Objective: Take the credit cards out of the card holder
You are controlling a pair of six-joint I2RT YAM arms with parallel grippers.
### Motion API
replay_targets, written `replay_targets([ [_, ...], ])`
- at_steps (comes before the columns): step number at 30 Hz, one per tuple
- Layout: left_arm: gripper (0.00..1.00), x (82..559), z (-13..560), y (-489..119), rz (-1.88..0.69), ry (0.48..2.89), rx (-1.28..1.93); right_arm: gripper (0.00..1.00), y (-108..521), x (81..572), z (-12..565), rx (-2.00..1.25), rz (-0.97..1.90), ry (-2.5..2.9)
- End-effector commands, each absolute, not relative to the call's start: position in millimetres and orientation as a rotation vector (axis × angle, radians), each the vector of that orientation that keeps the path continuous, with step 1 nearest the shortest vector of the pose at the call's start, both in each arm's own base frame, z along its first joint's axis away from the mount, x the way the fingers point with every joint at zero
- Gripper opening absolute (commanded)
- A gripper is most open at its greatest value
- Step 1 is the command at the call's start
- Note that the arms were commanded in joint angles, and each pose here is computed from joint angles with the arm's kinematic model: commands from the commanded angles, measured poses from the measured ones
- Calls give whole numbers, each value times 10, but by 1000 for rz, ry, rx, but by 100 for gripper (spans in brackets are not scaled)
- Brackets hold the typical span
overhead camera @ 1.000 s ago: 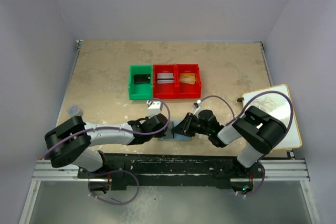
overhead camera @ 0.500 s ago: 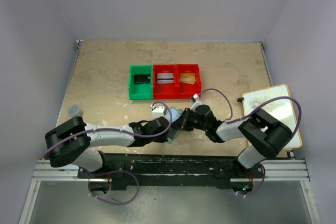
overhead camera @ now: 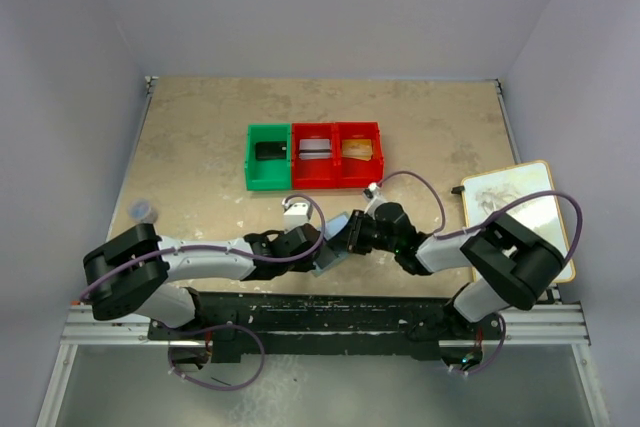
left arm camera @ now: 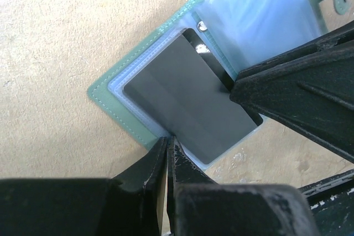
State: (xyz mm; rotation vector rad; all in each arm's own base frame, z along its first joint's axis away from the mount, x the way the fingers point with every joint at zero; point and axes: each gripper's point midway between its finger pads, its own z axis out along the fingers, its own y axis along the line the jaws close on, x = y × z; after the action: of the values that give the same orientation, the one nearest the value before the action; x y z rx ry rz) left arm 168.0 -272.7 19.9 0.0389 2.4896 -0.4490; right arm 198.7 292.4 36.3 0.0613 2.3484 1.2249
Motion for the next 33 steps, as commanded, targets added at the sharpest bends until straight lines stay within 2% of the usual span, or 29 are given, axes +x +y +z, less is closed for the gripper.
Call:
replay_targets([
  [1, 0, 1719, 168, -2575, -359, 2476, 28, 22, 3010, 1873, 382, 11, 1294, 2360],
  [6, 0, 1726, 168, -2553, -345, 2474, 27, 21, 3008, 1832, 361, 8, 1309, 2366],
  [12, 0, 1743, 169, -2546, -339, 2467, 11, 13, 3012, 1768, 409, 4, 1364, 2341],
  [21, 0, 1744, 159, -2600, -352, 2474, 29, 17, 3108, 1739, 499, 2, 1489, 2278],
  [27, 0, 1741, 156, -2617, -359, 2475, 30, 19, 3110, 1800, 390, 75, 1449, 2314],
  [31, 0, 1738, 150, -2612, -358, 2476, 29, 11, 3117, 1802, 381, 48, 1435, 2321],
  [33, 0, 1739, 151, -2611, -357, 2477, 30, 4, 3104, 1797, 385, 45, 1431, 2319],
])
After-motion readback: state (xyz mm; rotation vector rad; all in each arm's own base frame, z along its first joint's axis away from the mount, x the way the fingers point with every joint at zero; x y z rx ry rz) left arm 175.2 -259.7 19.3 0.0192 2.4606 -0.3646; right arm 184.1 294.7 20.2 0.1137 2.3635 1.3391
